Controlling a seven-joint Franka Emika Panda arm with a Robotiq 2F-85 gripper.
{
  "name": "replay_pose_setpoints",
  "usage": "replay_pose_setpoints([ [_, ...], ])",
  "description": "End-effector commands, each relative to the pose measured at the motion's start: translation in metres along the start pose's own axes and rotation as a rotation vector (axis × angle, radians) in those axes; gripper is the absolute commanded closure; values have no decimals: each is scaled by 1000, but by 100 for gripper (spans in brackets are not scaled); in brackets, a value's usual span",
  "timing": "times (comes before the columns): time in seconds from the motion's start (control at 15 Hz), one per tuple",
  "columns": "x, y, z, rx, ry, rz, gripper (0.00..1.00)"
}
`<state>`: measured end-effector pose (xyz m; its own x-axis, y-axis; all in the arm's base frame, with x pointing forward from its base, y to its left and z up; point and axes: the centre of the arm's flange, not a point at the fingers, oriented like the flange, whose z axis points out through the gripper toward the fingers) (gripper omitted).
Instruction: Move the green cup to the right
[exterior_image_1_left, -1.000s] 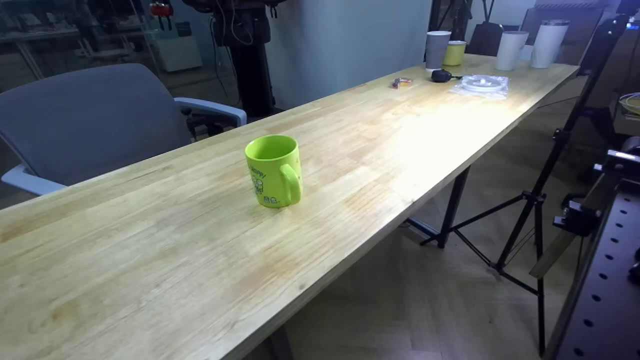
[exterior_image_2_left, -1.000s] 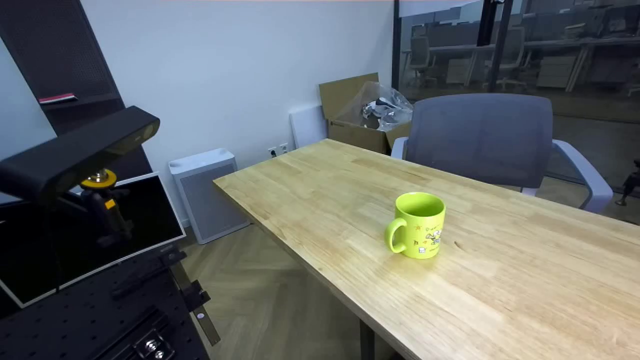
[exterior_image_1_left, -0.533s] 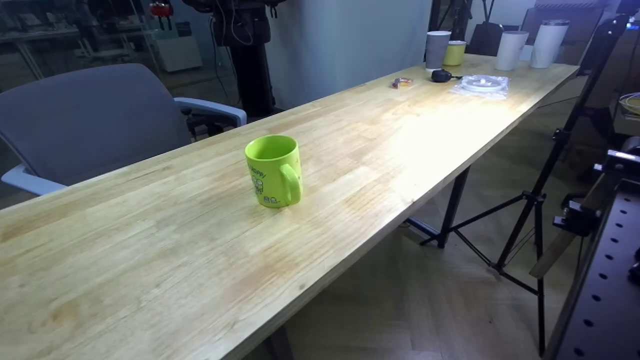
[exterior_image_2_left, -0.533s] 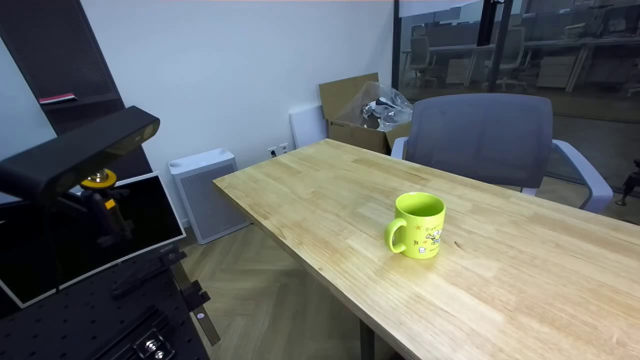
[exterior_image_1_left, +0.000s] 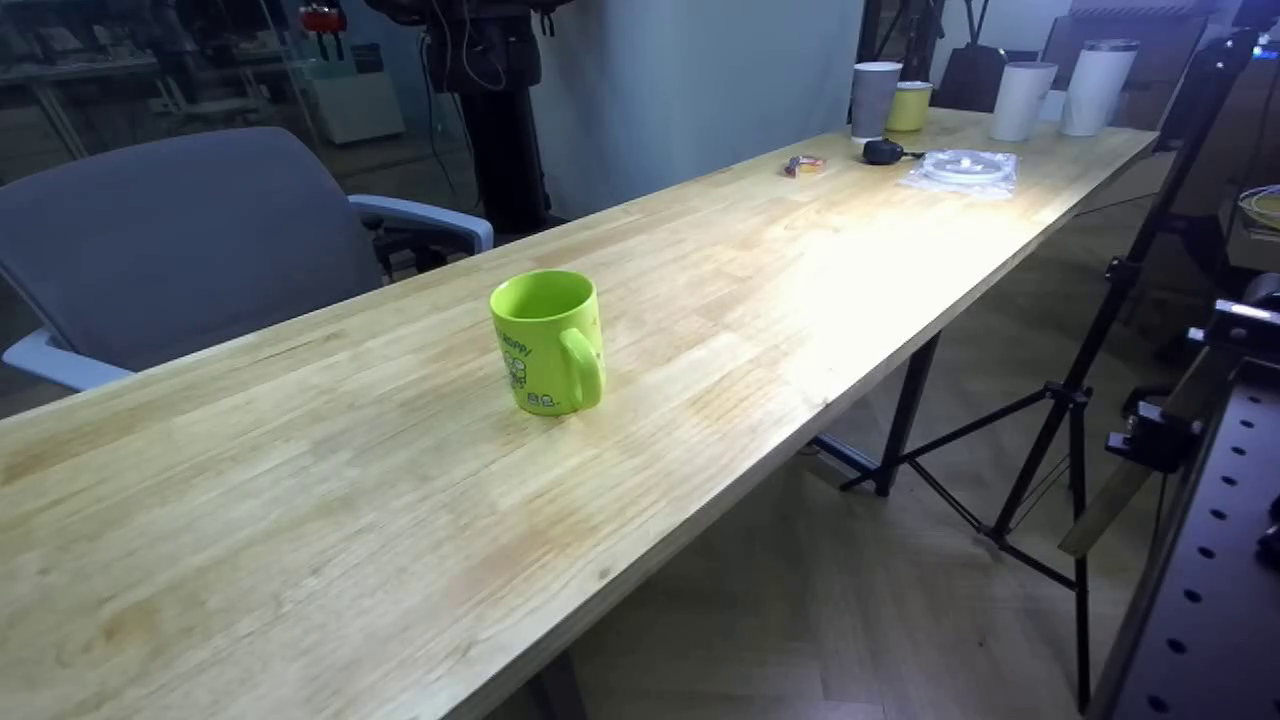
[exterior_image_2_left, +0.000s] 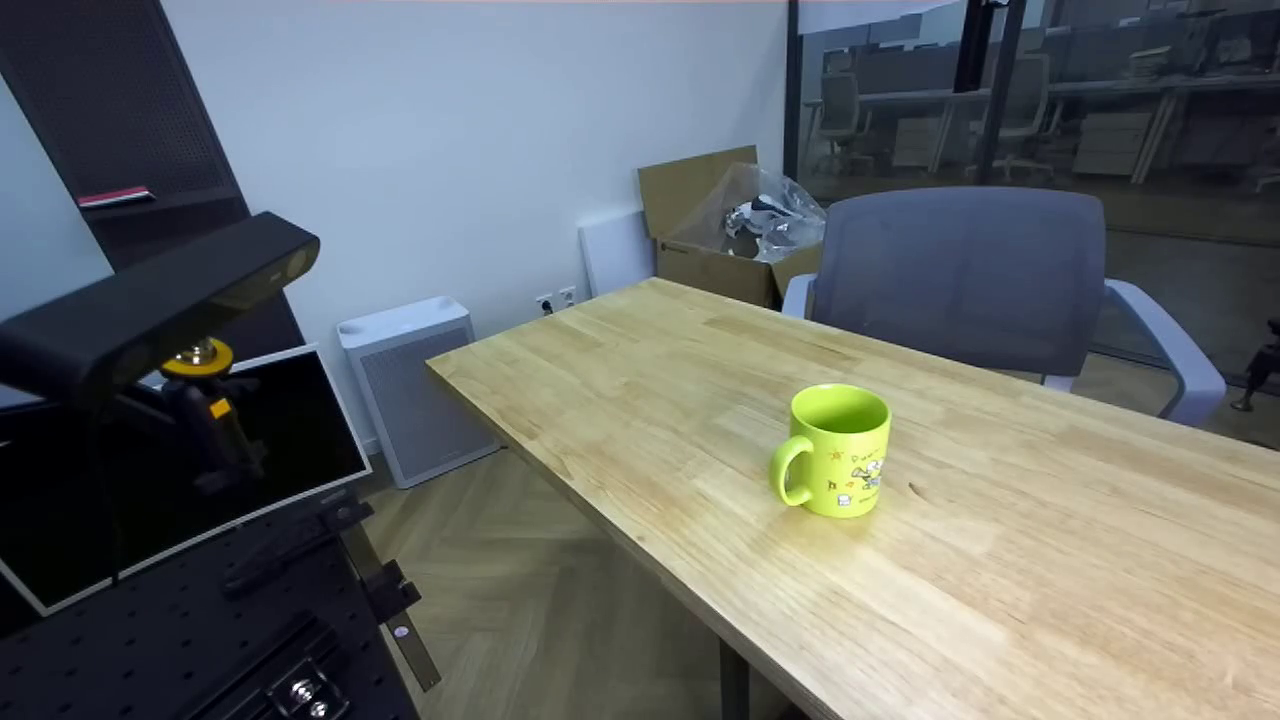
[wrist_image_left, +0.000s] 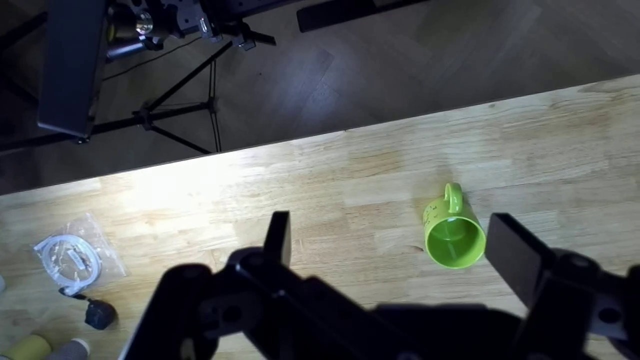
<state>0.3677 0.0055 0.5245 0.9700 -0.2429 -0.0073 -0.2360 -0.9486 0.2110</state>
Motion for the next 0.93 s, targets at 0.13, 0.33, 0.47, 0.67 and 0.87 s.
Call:
replay_pose_setpoints([
  [0.13, 24, 2, 12, 55, 65, -14, 0],
  [0.33, 43, 5, 20, 125, 132, -19, 0],
  [0.47, 56, 7, 27, 170, 157, -24, 0],
  [0.67, 76, 10, 39, 237, 145, -31, 0],
  [0.87, 97, 17, 58, 242, 111, 8, 0],
])
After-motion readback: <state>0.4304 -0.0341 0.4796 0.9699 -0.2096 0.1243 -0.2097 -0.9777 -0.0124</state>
